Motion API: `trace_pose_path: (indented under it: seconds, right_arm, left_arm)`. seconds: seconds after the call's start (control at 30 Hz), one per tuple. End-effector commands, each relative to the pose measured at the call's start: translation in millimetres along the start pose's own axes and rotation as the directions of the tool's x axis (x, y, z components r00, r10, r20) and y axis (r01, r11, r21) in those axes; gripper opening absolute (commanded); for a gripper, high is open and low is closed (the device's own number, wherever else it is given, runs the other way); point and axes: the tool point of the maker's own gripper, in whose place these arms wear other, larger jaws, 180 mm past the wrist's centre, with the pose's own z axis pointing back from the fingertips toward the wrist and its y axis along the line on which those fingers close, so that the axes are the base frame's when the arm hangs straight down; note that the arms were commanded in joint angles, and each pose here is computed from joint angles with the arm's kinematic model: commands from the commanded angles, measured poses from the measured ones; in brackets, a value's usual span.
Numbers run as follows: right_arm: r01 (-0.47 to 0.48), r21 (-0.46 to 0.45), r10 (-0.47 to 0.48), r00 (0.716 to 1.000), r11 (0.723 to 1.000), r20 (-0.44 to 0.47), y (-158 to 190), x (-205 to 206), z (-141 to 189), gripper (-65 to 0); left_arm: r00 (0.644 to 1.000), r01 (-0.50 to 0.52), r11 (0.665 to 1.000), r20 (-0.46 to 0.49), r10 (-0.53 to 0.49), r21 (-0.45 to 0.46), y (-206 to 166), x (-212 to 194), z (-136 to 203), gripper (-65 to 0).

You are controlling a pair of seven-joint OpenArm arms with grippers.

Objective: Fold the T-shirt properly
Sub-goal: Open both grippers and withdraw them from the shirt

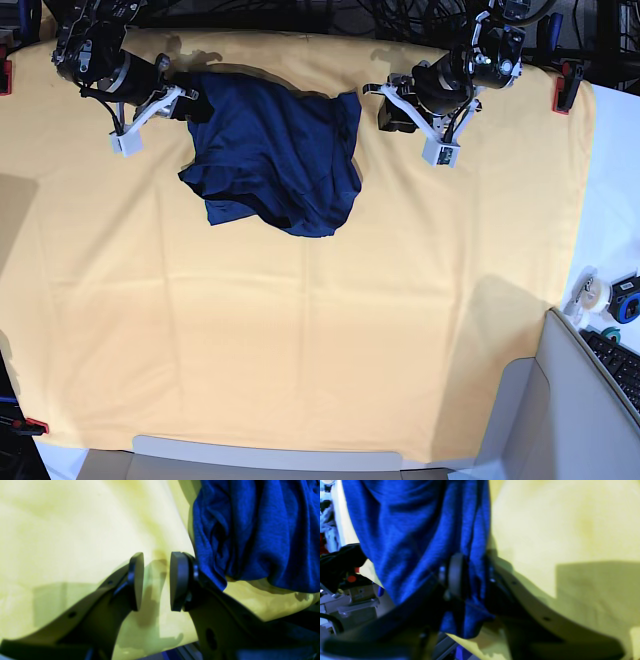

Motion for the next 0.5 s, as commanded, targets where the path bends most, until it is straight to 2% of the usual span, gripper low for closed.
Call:
trace_pose_path:
  seconds: [0.0, 0.1, 0.2, 0.37, 0.47]
  right_arm:
    - [-0.010, -0.085, 0.005, 0.998, 0.996, -0.058, -18, -11, 4, -43.6]
    - [-0.020, -0.096, 0.014, 0.998, 0.995, -0.060, -21, -10, 8, -39.5]
    - [-0.048, -0.127, 0.041, 0.997, 0.991, -0.061, -31, -2, 16, -39.5]
    - [0.002, -0.208, 0.003, 1.000, 0.978, 0.023, -59, 15, 44, -39.5]
    - [0.006, -0.248, 0.012, 0.997, 0.969, 0.071, -72, 32, 60, -39.5]
  left_arm:
    - [1.000, 0.004, 1.000, 0.031, -0.003, -0.010, -3, 7, 3, -47.1]
    - [1.000, 0.004, 1.000, 0.031, -0.003, -0.010, -3, 7, 4, -47.1]
    - [1.000, 0.002, 1.000, 0.031, -0.002, -0.009, -3, 7, 4, -47.1]
    - [1.000, 0.002, 1.000, 0.031, -0.002, -0.009, -3, 7, 4, -47.1]
    - [1.000, 0.002, 1.000, 0.031, -0.002, -0.009, -3, 7, 4, -47.1]
